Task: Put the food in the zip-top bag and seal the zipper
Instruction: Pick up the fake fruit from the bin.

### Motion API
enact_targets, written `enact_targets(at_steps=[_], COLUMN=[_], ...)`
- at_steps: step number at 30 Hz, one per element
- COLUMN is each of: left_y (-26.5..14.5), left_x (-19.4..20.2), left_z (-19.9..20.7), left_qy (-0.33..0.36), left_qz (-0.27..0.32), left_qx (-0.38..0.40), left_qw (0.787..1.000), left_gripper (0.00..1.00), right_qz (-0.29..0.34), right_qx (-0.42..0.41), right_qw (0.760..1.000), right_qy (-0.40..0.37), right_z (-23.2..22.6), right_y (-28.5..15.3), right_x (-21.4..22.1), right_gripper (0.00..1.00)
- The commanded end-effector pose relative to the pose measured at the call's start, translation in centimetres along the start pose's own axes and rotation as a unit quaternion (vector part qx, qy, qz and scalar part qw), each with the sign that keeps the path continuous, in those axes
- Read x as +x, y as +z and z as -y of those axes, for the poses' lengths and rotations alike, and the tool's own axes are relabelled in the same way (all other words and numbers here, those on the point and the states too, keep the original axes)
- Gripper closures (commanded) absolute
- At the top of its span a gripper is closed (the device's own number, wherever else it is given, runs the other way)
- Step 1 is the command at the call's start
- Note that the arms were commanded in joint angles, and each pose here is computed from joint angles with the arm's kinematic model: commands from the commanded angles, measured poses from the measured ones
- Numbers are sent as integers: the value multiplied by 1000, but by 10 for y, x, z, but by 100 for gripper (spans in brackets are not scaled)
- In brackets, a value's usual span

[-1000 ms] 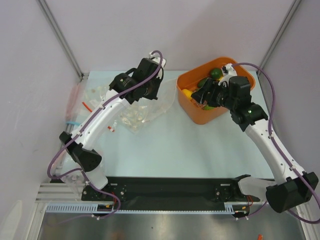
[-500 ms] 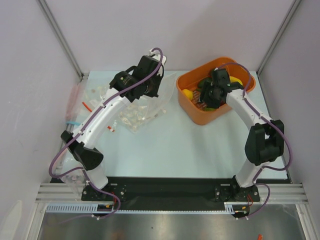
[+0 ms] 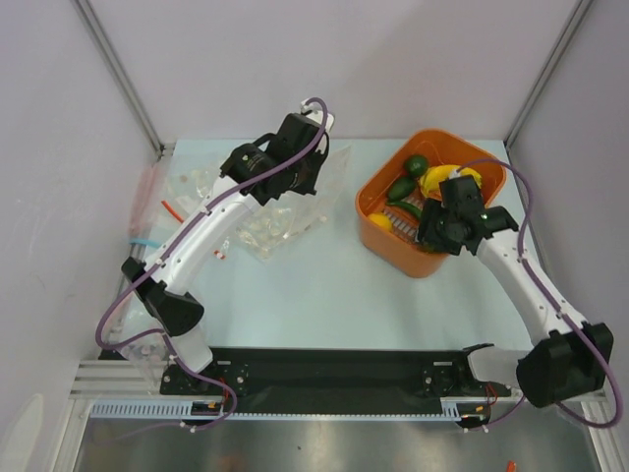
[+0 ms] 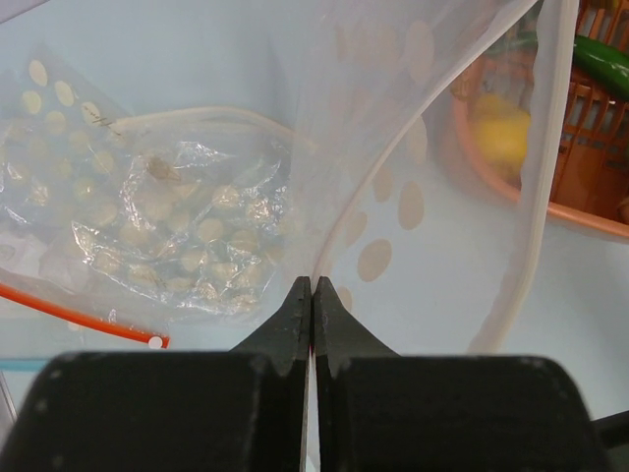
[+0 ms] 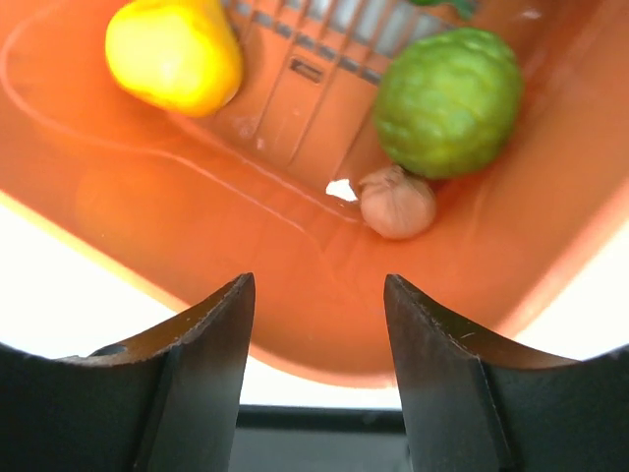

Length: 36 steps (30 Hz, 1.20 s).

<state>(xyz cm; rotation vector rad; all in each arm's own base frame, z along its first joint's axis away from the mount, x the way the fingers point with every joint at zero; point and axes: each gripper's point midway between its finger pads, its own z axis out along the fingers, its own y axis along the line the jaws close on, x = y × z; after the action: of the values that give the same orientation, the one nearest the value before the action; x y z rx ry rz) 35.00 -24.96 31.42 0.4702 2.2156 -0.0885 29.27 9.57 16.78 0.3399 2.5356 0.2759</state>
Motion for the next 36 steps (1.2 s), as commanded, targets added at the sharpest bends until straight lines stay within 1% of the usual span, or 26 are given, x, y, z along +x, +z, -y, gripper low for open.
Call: enact_targets(at_steps=[1, 2, 4, 6, 7, 8, 9, 10, 12, 13, 14, 15, 16, 17, 18, 19, 21, 22, 24, 25, 26, 27, 28, 31, 35, 36], left_y=[-13, -14, -15, -15, -15, -15, -15, -16, -17, -17, -18, -18, -18, -17, -16, -17, -14, -13, -14, -15, -15, -16, -16, -18, -20, -20], left_x=[-8, -8, -7, -7, -7, -8, -8, -9, -11, -12, -12, -13, -14, -13, -11, -12, -10, -9, -9, -9, -9, -9, -8, -7, -3, -2], left_z=[-2, -1, -1, -1, 0, 0, 0, 1, 2, 2, 5, 5, 7, 9, 10, 11, 14, 15, 15, 15, 15, 15, 13, 12, 9, 9], left_qy=[10, 11, 14, 14, 15, 16, 15, 16, 16, 15, 15, 13, 11, 9, 8, 6, 5, 6, 7, 7, 7, 7, 7, 8, 9, 9], left_qz=[19, 19, 19, 19, 19, 19, 20, 22, 23, 24, 24, 25, 26, 23, 19, 18, 12, 11, 11, 12, 12, 12, 10, 7, 3, 2], left_qx=[-7, -8, -10, -10, -8, -7, -7, -5, -2, 0, 6, 8, 13, 16, 18, 20, 23, 23, 23, 22, 22, 21, 19, 16, 14, 13], left_qw=[1000, 1000, 1000, 1000, 1000, 1000, 1000, 1000, 1000, 1000, 1000, 1000, 1000, 1000, 1000, 1000, 1000, 1000, 1000, 1000, 1000, 1000, 1000, 1000, 1000, 1000], left_gripper=[100, 100, 100, 100, 100, 100, 100, 100, 100, 100, 100, 100, 100, 99, 100, 100, 100, 100, 100, 100, 100, 100, 100, 100, 100, 100], right_qz=[13, 40, 85, 108, 139, 145, 143, 161, 164, 155, 165, 173, 162, 173, 176, 158, 166, 153, 164, 158, 146, 156, 150, 148, 161, 161], right_qx=[48, 52, 41, 24, 9, -7, -7, -16, -26, -24, -34, -39, -38, -39, -40, -46, -52, -48, -56, -62, -60, -74, -87, -101, -98, -92], right_qw=[999, 998, 995, 993, 989, 988, 988, 985, 985, 986, 984, 983, 984, 982, 981, 983, 979, 980, 975, 973, 973, 969, 965, 959, 950, 949], right_qy=[20, 24, 34, 40, 48, 48, 51, 55, 52, 51, 52, 52, 56, 63, 73, 81, 108, 118, 138, 156, 168, 176, 196, 220, 249, 255], right_z=[29, 33, 32, 26, 20, 13, 10, 4, -5, -7, -12, -15, -15, -15, -15, -16, -19, -17, -18, -20, -18, -21, -24, -25, -22, -18], right_y=[-26, -36, -42, -41, -43, -43, -29, -35, -25, -10, -11, -8, 8, 7, 14, 31, 41, 60, 68, 75, 92, 96, 101, 121, 139, 147], right_x=[11, 4, -17, -35, -59, -69, -82, -103, -122, -129, -143, -153, -157, -170, -177, -177, -194, -194, -211, -213, -212, -222, -224, -233, -244, -243], right_gripper=[40, 40, 40, 40, 40, 39, 39, 38, 38, 36, 35, 32, 30, 28, 22, 20, 13, 12, 11, 11, 11, 13, 14, 16, 18, 21])
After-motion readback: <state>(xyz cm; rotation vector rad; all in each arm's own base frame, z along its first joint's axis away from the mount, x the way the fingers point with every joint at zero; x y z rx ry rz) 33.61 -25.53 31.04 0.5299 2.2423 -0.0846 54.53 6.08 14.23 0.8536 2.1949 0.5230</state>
